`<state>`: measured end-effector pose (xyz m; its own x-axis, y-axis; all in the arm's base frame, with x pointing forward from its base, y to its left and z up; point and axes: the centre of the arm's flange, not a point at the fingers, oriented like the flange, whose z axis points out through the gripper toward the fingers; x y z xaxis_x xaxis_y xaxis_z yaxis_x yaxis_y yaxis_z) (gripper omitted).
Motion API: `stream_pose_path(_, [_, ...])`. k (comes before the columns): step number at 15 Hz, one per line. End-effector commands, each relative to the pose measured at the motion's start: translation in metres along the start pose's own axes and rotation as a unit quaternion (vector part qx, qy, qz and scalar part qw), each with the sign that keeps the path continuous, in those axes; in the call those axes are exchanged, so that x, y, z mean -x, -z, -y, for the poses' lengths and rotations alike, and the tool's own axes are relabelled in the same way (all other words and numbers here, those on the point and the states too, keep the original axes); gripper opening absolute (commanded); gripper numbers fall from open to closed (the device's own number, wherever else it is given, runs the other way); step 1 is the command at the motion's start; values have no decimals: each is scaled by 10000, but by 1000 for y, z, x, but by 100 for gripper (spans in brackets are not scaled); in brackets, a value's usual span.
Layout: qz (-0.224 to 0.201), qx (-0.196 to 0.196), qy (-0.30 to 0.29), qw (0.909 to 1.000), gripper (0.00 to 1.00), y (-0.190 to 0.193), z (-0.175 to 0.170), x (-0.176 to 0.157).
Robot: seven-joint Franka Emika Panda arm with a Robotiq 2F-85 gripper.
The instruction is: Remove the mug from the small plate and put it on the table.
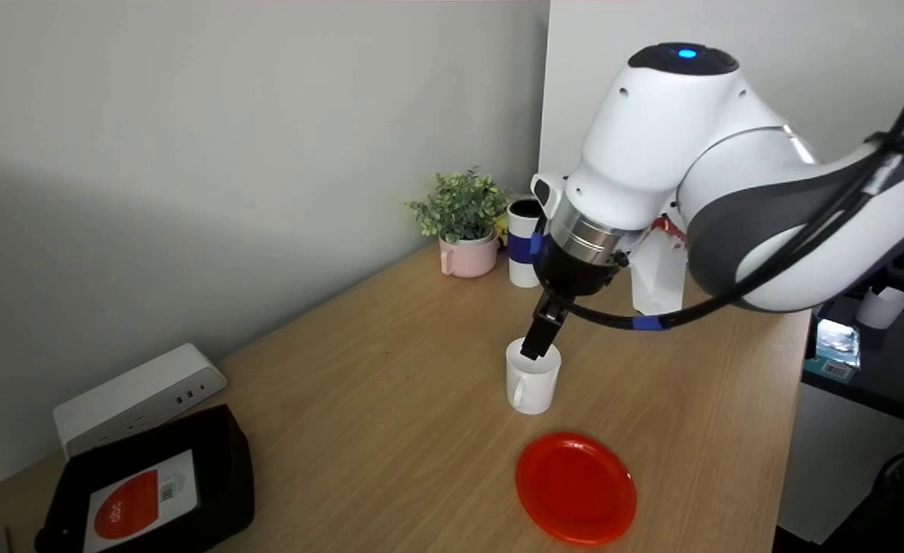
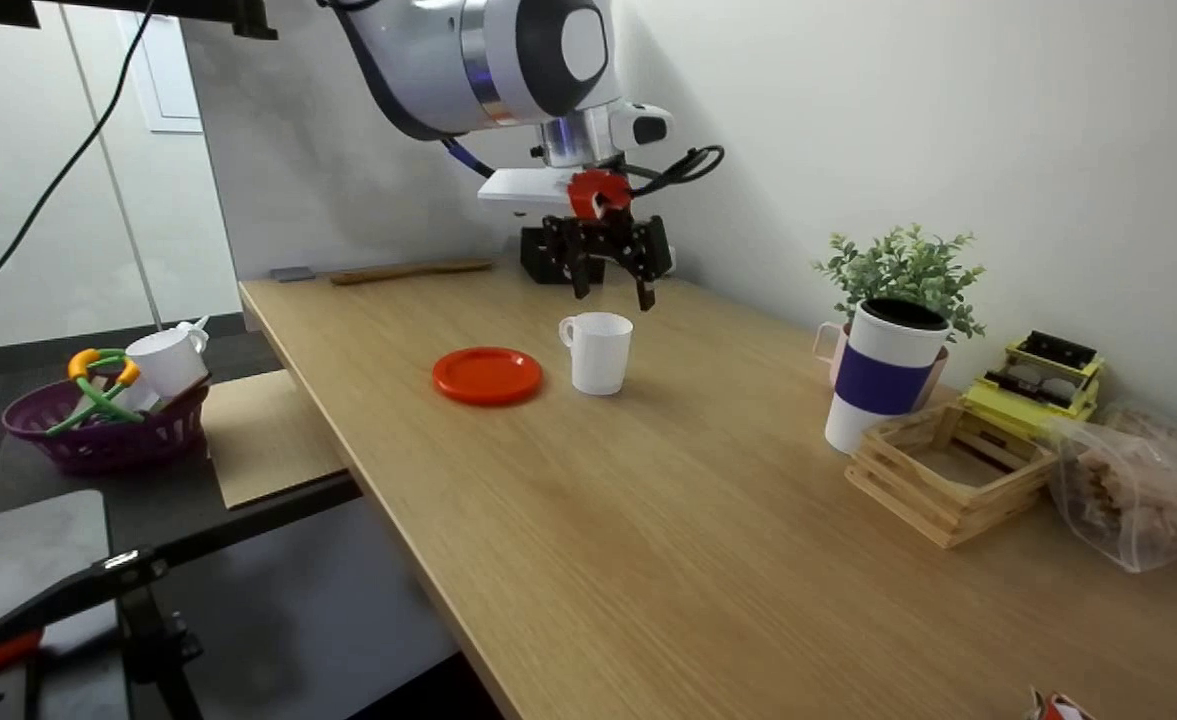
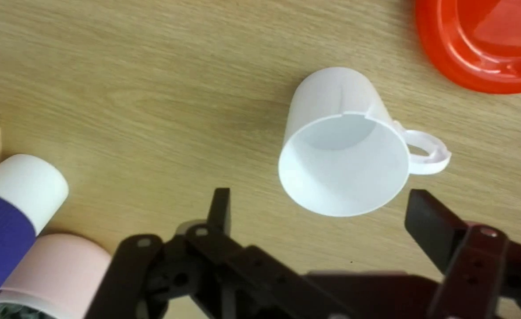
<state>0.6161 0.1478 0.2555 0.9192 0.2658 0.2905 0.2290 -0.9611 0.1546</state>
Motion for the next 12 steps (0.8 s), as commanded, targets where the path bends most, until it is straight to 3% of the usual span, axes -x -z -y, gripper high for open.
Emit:
stream_pose_path(1, [-195, 675, -66, 9975, 100, 40, 17, 26])
stream_pose_path(4, [-315, 919, 30, 9953, 100, 56, 25, 27])
stream_pose_path(6, [-363, 798, 32, 9961, 100, 46, 23, 12])
stream_pose_path(12, [-332, 778, 81, 9964, 100, 51, 29, 16])
